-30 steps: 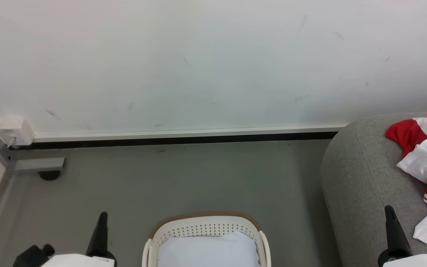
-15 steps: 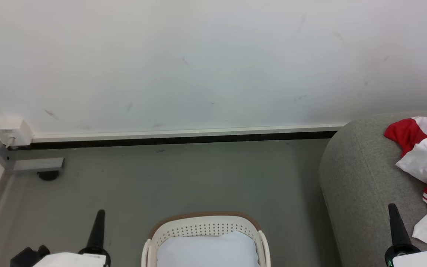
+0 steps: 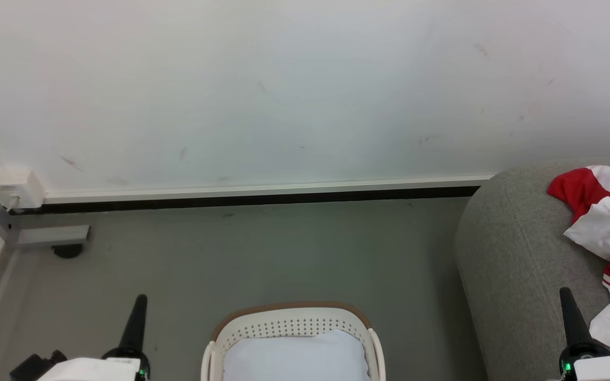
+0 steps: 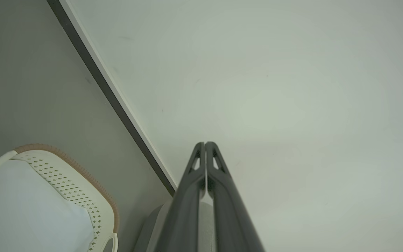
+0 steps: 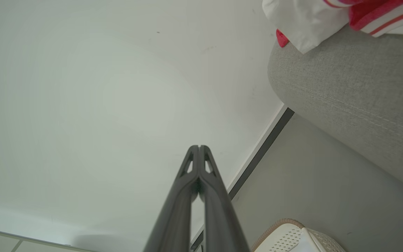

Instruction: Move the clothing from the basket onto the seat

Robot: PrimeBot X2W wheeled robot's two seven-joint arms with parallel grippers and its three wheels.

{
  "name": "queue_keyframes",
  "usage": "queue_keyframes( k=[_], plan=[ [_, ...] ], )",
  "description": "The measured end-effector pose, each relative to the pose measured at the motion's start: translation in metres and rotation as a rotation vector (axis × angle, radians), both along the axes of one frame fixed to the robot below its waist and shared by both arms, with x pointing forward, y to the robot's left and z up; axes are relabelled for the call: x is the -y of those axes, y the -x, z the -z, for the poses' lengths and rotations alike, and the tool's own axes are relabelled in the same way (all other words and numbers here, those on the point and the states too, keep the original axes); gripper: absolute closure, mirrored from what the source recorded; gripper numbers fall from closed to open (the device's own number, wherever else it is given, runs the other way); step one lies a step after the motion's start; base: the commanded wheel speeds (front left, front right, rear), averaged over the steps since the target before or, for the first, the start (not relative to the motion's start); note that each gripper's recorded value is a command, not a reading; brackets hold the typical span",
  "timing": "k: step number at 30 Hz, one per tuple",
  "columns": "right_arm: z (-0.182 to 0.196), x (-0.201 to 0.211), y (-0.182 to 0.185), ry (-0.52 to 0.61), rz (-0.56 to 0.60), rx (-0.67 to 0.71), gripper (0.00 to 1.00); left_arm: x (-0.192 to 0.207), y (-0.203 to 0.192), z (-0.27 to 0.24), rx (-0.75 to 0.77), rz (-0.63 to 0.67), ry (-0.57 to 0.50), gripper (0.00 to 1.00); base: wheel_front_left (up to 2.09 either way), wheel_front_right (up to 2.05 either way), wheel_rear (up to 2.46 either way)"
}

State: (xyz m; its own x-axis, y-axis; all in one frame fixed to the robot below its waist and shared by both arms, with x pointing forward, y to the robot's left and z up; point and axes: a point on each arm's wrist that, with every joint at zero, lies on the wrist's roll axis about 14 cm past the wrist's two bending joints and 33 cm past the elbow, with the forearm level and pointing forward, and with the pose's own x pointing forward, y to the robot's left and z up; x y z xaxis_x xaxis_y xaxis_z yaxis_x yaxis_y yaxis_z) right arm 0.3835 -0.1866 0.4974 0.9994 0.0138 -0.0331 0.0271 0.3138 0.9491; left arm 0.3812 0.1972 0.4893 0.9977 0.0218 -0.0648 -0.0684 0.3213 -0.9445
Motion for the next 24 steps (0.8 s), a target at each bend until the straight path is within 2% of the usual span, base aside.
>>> queue_keyframes(
  k=[24],
  plan=[
    [-0.0038,0.0076,-0.0026,-0.183,0.012,0.008,1.00,-0.0009,-0.0035,-0.0075,0.028,0.004,0.189,1.00,0.00,0.00,0.00]
  ],
)
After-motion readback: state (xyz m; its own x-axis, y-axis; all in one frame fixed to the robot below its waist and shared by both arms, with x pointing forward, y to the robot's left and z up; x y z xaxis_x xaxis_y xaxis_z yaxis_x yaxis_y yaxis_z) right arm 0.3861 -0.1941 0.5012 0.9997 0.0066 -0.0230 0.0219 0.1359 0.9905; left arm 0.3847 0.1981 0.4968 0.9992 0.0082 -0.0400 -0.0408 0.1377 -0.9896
